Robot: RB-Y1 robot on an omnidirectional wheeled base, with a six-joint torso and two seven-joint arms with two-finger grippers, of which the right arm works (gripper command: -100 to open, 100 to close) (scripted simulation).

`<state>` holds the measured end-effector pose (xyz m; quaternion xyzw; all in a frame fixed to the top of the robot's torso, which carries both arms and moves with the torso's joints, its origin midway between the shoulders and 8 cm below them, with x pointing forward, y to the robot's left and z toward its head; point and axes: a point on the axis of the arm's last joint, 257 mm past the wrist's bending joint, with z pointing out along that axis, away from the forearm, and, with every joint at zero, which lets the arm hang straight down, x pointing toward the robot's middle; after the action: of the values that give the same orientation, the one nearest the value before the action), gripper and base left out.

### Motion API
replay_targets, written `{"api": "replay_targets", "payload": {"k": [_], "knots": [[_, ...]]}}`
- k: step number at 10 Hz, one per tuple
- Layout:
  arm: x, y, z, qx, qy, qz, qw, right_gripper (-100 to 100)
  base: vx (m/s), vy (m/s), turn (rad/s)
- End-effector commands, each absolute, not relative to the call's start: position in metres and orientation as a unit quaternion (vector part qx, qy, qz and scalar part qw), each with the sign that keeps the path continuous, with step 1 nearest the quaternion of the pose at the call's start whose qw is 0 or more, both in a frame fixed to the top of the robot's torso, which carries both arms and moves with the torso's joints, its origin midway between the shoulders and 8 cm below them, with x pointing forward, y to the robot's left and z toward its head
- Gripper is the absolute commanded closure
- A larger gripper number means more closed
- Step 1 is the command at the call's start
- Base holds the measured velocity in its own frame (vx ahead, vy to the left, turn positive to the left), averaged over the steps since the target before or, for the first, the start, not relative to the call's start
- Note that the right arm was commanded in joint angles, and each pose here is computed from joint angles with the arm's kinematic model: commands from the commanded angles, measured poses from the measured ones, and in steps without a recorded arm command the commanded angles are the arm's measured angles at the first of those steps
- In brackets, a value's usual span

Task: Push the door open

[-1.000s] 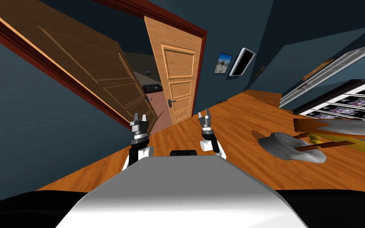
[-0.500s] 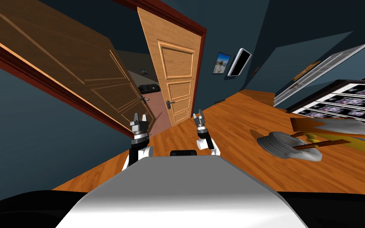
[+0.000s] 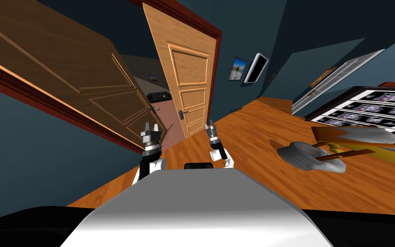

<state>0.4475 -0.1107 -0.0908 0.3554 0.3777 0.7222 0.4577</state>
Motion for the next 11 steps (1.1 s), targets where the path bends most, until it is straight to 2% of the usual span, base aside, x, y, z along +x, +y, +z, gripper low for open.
{"api": "replay_targets", "payload": {"k": [1,11], "knots": [[0.451,-0.099,-0.099,0.355,0.388,0.724,0.446,-100,0.090,0.039,-0.059],[0.466,-0.013,-0.156,0.342,0.466,0.726,0.374,-100,0.103,0.049,-0.069]]}}
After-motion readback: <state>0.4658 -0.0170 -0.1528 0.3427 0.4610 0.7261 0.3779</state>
